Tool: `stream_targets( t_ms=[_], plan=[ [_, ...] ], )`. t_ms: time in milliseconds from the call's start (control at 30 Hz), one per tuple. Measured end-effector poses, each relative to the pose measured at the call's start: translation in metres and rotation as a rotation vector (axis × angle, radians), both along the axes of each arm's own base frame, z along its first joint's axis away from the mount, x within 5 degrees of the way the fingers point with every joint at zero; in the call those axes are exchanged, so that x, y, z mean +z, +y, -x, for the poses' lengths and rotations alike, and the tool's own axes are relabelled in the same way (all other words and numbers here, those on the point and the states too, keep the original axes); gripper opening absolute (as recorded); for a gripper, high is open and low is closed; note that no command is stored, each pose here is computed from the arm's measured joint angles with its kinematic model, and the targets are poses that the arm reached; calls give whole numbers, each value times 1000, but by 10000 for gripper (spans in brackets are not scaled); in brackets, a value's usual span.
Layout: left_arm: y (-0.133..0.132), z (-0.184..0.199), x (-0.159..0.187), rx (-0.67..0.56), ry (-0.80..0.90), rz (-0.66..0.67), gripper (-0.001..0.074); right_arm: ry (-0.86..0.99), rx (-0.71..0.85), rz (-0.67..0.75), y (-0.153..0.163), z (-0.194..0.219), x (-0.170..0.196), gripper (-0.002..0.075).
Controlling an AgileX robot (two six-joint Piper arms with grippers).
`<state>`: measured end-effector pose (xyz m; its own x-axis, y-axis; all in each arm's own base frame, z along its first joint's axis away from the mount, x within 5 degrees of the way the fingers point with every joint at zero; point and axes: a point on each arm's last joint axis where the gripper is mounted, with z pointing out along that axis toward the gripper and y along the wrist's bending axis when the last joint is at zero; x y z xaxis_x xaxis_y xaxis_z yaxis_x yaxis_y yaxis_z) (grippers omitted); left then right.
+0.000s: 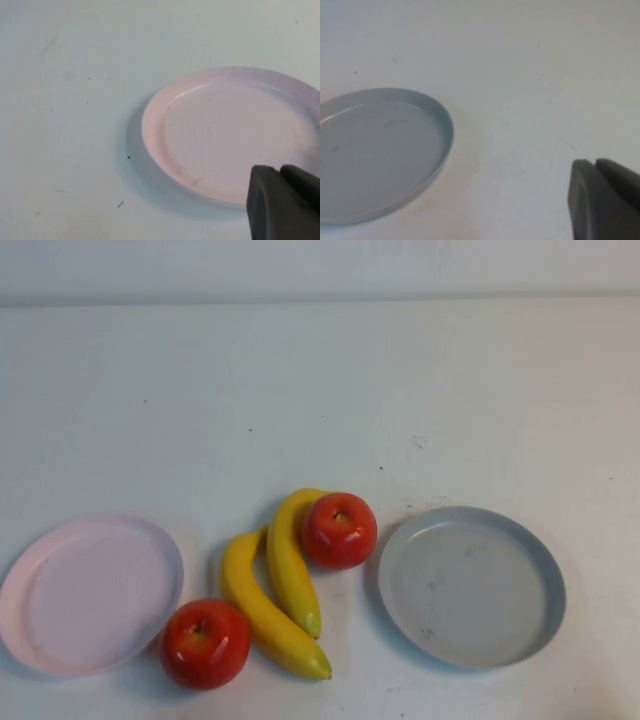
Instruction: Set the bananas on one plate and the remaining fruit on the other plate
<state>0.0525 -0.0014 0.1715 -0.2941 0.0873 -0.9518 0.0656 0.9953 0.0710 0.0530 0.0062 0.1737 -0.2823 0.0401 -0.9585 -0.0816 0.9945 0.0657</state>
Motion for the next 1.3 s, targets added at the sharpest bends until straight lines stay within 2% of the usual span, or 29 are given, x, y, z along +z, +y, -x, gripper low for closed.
stream_targets(
  t_ms=[1067, 1200, 1300],
  plan=[
    [-1, -1, 2, -6, -25, 9, 3, 0, 0, 0, 0, 0, 0, -17],
    [-1, -1, 2, 9, -22, 59, 3, 0, 0, 0, 0, 0, 0, -17],
    [-2, -1, 4, 36, -37, 196, 3, 0, 0, 0, 0, 0, 0, -17]
  ],
)
